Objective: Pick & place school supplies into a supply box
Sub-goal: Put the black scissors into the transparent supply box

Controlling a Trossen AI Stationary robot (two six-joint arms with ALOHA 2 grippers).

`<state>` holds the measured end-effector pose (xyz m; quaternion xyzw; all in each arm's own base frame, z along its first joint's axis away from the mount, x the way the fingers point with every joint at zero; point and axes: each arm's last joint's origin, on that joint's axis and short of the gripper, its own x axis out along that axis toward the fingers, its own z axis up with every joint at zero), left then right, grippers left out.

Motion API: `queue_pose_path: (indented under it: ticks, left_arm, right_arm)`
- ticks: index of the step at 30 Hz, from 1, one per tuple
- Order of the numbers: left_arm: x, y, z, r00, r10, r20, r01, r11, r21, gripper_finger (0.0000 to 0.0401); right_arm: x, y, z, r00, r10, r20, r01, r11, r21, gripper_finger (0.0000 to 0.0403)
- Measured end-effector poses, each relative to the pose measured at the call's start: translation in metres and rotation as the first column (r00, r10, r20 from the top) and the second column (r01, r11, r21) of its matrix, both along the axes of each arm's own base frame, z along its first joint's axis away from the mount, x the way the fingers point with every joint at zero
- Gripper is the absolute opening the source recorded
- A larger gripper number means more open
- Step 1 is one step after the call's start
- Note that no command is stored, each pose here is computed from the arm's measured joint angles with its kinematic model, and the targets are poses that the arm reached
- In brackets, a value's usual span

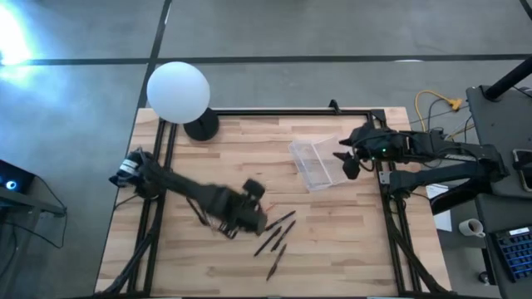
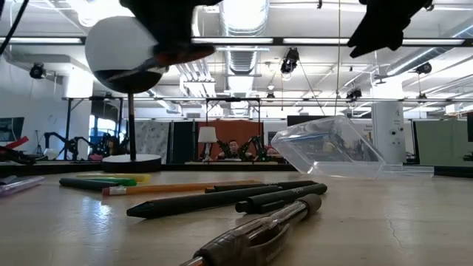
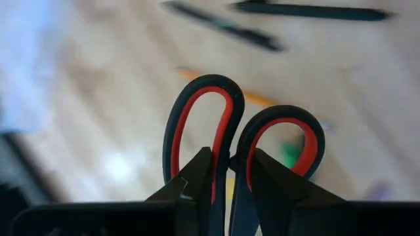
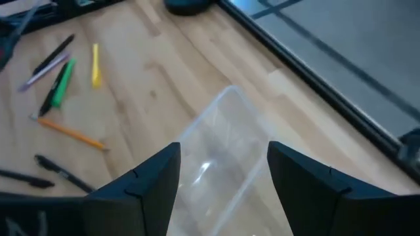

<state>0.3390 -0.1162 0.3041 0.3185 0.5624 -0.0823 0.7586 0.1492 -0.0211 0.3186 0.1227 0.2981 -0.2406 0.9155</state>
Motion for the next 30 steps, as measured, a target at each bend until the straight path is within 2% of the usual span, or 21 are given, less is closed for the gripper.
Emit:
queue_pose_path:
  ticks: [5,8,11,15,19,21,24,28,30]
  left_arm:
    - [0.021,0.053,0.048,0.983,0.063,0.17,-0.069,0.997,0.033,0.0064]
    - [0.036,0.086,0.069,0.959,0.029,0.283,-0.054,0.995,0.081,0.0064]
    - [0.056,0.119,0.076,0.943,-0.017,0.334,-0.03,0.99,0.134,0.0064]
    - [0.087,0.16,0.07,0.922,-0.059,0.383,0.006,0.99,0.138,0.0064]
    - [0.119,0.196,0.059,0.893,-0.113,0.436,0.043,0.985,0.167,0.0064]
    - [0.135,0.211,0.05,0.879,-0.12,0.462,0.058,0.987,0.147,0.0064]
    - [0.155,0.225,0.031,0.851,-0.123,0.511,0.059,0.988,0.14,0.0064]
    - [0.168,0.226,0.002,0.826,-0.192,0.531,0.119,0.978,0.169,0.0064]
    - [0.168,0.222,-0.016,0.851,-0.203,0.484,0.147,0.977,0.152,0.0064]
  right_arm:
    - [-0.007,0.0,-0.003,0.998,-0.057,-0.018,0.058,0.996,0.062,0.0219]
    - [-0.012,0.001,-0.005,0.997,-0.075,-0.034,0.078,0.994,0.083,0.0219]
    - [-0.019,0.002,-0.002,0.997,-0.076,-0.006,0.076,0.994,0.084,0.0219]
    - [-0.031,0.003,0.004,0.992,-0.105,0.064,0.097,0.989,0.11,0.0219]
    - [-0.044,0.002,0.009,0.973,-0.188,0.134,0.17,0.977,0.13,0.0219]
    - [-0.05,0.002,0.011,0.961,-0.223,0.163,0.202,0.97,0.133,0.0219]
    - [-0.057,0.001,0.013,0.941,-0.273,0.202,0.25,0.959,0.133,0.0219]
    - [-0.063,0.001,0.014,0.921,-0.316,0.226,0.291,0.947,0.137,0.0219]
    - [-0.064,0.0,0.013,0.919,-0.323,0.225,0.297,0.944,0.142,0.0219]
